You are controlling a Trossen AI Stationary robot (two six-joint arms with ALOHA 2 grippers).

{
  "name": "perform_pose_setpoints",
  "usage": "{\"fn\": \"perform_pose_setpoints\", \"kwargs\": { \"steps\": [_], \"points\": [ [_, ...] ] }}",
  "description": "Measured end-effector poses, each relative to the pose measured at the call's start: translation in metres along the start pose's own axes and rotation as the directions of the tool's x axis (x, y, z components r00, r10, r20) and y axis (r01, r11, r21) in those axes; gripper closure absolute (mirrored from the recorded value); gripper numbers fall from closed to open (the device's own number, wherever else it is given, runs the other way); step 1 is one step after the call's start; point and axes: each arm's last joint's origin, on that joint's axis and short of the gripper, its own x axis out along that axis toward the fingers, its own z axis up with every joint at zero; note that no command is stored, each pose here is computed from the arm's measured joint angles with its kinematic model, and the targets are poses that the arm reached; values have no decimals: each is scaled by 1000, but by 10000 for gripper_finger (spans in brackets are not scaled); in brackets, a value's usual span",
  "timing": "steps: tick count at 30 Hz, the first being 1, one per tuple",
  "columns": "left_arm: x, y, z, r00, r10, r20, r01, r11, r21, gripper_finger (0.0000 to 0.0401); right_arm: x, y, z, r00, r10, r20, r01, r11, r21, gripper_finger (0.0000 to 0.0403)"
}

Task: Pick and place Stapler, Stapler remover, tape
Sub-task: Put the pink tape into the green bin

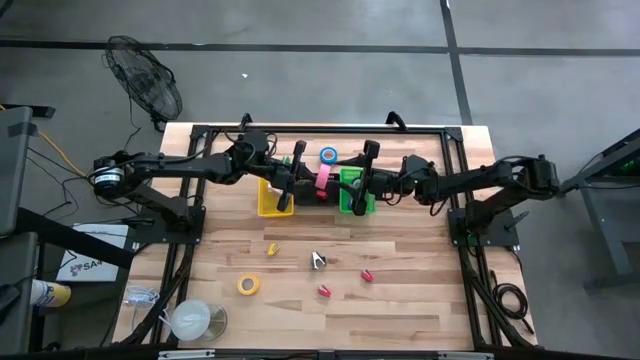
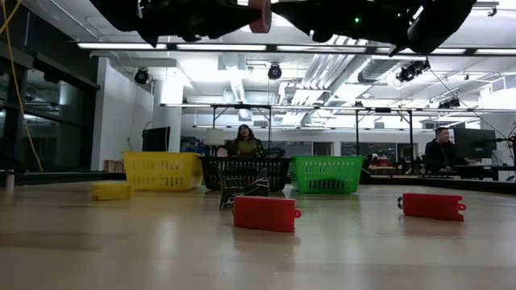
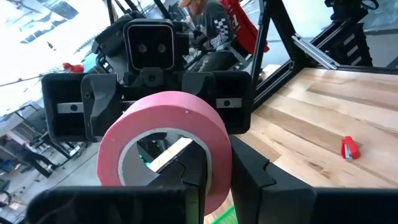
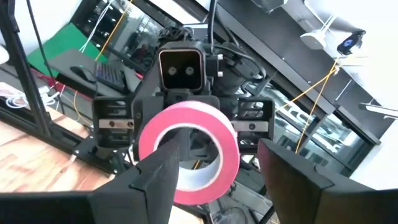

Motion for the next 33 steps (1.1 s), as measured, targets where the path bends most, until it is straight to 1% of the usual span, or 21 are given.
{"fn": "perform_pose_setpoints", "kwargs": {
  "steps": [4, 13, 18, 21, 26, 29, 33],
  "points": [
    [0, 0, 1, 1000, -9, 21, 9, 1000, 8, 361, 0, -2, -1, 1000, -10, -10, 10, 1000, -3, 194],
    [0, 0, 1, 1000, -11, 21, 11, 1000, 9, 361, 0, -7, -5, 1000, -15, -14, 15, 1000, -7, 194],
    [0, 0, 1, 1000, -12, 21, 11, 1000, 9, 361, 9, -6, -7, 1000, -8, -11, 7, 1000, -8, 194],
    [0, 0, 1, 1000, -13, 17, 13, 1000, 7, 361, 15, -5, -11, 999, -16, -32, 16, 1000, -8, 194],
    [0, -1, -1, 1000, -25, 1, 25, 1000, -4, 361, 16, -5, -11, 999, -31, -39, 31, 999, -9, 196],
    [0, -2, -1, 1000, -28, -3, 28, 1000, -8, 361, 16, -6, -11, 998, -38, -40, 38, 999, -9, 207],
    [0, -1, -2, 1000, -21, -9, 21, 1000, -8, 361, 16, -6, -12, 996, -66, -63, 66, 998, -8, 238]
  ]
}}
